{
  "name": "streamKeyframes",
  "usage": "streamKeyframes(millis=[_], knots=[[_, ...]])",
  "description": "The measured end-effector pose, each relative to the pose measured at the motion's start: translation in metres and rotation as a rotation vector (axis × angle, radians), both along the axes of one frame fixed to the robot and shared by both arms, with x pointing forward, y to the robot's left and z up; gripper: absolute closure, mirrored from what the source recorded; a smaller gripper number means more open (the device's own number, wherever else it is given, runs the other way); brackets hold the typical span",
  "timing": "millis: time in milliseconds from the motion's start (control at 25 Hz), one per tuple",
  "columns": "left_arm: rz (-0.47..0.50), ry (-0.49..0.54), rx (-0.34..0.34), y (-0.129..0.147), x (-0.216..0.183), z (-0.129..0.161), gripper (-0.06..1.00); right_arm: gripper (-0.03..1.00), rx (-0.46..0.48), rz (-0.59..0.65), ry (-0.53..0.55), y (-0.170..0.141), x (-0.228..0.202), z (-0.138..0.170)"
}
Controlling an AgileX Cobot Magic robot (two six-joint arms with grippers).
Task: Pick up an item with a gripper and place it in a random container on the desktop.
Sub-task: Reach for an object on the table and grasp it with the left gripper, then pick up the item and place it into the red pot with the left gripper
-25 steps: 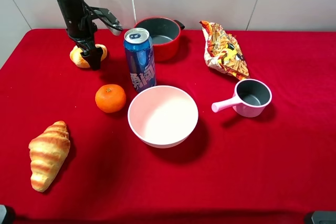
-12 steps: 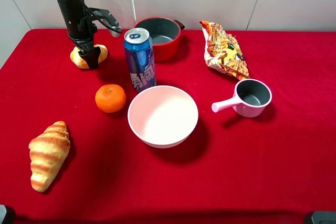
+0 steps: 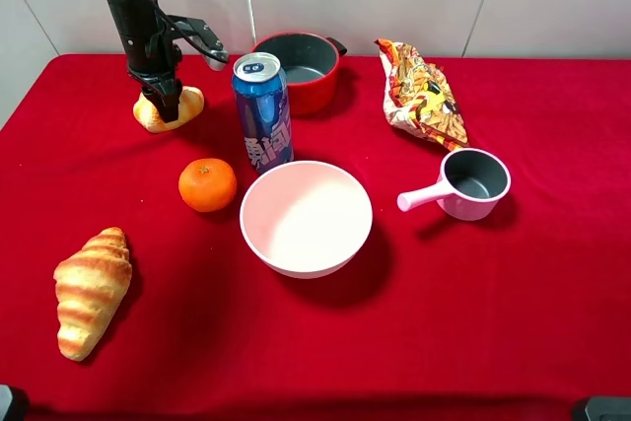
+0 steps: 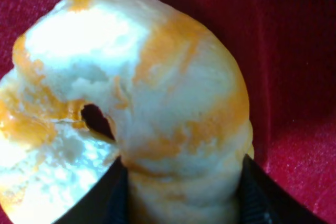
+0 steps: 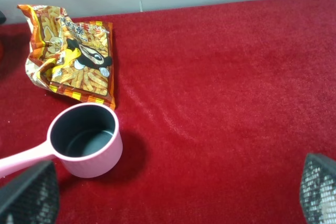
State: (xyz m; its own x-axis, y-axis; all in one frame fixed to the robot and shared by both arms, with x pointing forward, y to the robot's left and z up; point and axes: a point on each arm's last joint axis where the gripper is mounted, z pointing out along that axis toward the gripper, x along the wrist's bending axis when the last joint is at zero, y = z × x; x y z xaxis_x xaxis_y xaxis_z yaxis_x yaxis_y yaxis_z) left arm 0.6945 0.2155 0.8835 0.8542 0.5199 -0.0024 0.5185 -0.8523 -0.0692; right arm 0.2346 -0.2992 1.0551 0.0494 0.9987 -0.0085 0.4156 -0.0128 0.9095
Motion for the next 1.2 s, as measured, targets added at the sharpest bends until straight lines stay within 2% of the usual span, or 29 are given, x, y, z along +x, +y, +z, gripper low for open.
streamKeyframes(millis=[440, 840, 1200], knots=[[-0.001, 0.004, 0.001, 0.0, 0.0, 0.0, 0.58, 0.27, 0.0, 0.0, 0.0, 0.0, 0.0, 0.0], [-0.017, 0.004, 0.041, 0.004, 0.0, 0.002, 0.58, 0.27, 0.0, 0.0, 0.0, 0.0, 0.0, 0.0], [-0.013, -0.042, 0.044, 0.004, 0.004, 0.032, 0.58, 0.27, 0.0, 0.0, 0.0, 0.0, 0.0, 0.0]])
